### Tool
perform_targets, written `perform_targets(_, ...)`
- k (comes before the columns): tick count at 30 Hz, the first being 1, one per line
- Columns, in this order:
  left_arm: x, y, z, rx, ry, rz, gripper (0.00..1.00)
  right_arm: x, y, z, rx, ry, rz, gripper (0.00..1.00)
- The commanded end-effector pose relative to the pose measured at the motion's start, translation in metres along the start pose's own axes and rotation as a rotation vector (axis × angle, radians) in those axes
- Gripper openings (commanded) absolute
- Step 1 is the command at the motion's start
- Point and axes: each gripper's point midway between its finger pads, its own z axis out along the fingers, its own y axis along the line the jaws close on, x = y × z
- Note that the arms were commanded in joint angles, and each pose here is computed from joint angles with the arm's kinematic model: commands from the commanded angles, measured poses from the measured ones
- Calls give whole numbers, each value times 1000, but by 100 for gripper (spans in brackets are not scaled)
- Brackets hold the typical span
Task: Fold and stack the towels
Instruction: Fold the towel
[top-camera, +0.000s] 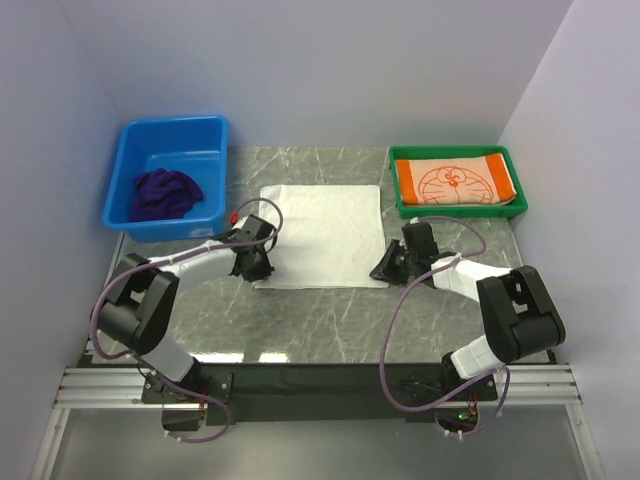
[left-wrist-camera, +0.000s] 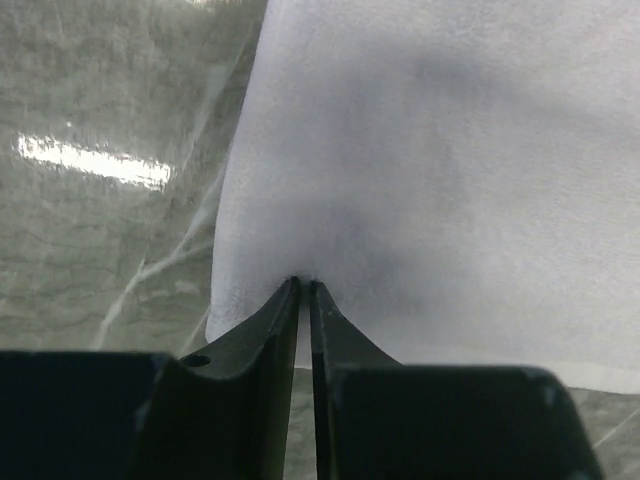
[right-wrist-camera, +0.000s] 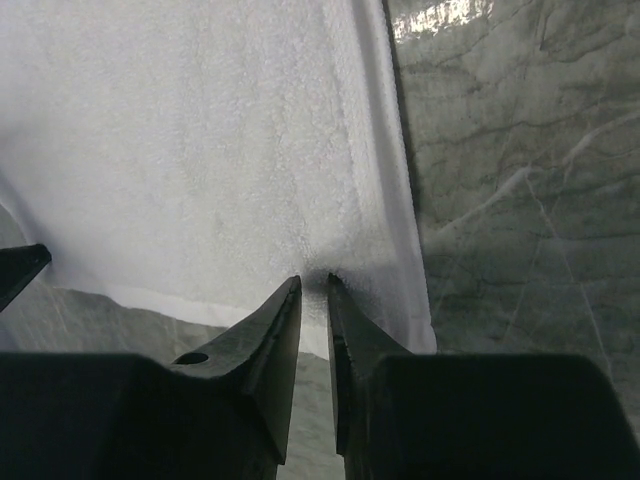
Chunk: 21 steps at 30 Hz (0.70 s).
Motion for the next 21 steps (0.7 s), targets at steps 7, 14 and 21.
perform_targets(7, 107, 59, -31, 9, 286, -21, 18, 68, -61, -34, 149, 152, -2, 28)
perform_targets(14, 99, 16, -74, 248, 220, -80, 41, 30, -27, -66, 32, -42, -79, 32)
perform_targets(21, -19, -26, -93, 268, -146, -100, 54, -54, 59, -76, -186, -274, -167, 34)
